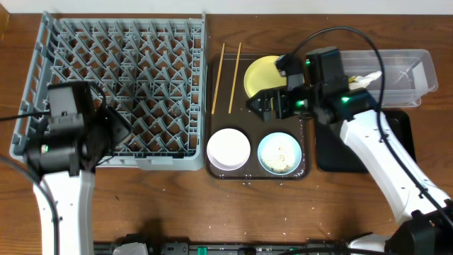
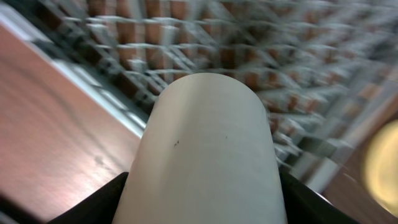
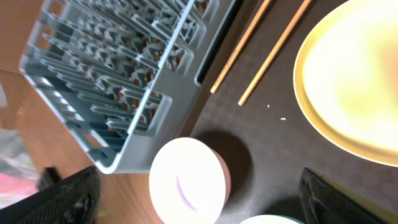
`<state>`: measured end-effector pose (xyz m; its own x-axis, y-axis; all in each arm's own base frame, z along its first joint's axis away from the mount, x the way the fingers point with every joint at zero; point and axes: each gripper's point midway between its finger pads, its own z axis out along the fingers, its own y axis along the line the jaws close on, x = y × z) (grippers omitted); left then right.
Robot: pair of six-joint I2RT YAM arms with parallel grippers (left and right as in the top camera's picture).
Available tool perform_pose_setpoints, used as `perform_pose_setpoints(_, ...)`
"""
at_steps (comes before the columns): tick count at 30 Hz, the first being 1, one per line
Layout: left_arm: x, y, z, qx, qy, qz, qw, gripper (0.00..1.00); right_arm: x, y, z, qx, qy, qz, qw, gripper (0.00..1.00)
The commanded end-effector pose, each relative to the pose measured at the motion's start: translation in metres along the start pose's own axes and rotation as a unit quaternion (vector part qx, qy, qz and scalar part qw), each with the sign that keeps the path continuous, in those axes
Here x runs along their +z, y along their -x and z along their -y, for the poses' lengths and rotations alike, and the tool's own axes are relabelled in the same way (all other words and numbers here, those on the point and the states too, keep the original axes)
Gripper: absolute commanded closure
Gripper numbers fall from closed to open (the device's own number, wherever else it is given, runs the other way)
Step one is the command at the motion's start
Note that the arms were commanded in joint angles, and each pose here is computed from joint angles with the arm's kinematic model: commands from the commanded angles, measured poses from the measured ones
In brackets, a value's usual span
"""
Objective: Sort waste into correct bins and load items into the dishwasher
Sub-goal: 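Place the white bowl into the dish rack with the left gripper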
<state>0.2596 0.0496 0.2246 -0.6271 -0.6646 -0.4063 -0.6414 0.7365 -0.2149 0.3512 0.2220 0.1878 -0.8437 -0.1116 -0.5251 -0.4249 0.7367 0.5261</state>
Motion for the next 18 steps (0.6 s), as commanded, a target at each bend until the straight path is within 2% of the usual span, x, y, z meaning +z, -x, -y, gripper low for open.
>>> perform_pose_setpoints(1,0.020,0.023,-0.022,-0.010,0.096,0.025,0.995,0.54,0.006,-0.006,-0.006,-0.051,-0.037,-0.004,0.998,0.01)
perform_pose_setpoints(9,0.090,0.015,-0.023,0.010,0.154,-0.059,0.986,0.54,0.007,-0.014,-0.003,-0.049,-0.056,-0.019,0.997,0.01)
perform_pose_setpoints(13,0.110,0.009,-0.025,0.015,0.172,-0.087,0.981,0.53,0.007,-0.018,-0.002,-0.045,-0.057,-0.026,0.997,0.01)
perform_pose_setpoints(15,0.116,0.007,-0.026,0.018,0.178,-0.095,0.979,0.40,0.007,-0.021,-0.001,-0.043,-0.059,-0.032,0.997,0.01)
perform_pose_setpoints(16,0.117,0.007,-0.027,0.018,0.178,-0.096,0.979,0.23,0.007,-0.022,-0.001,-0.041,-0.059,-0.035,0.997,0.01)
perform_pose_setpoints(17,0.117,0.008,-0.026,0.018,0.177,-0.094,0.980,0.18,0.007,-0.024,0.000,-0.040,-0.060,-0.039,0.997,0.01)
perform_pose_setpoints(18,0.116,0.009,-0.025,0.019,0.174,-0.091,0.980,0.18,0.006,-0.025,0.000,-0.038,-0.061,-0.041,0.997,0.01)
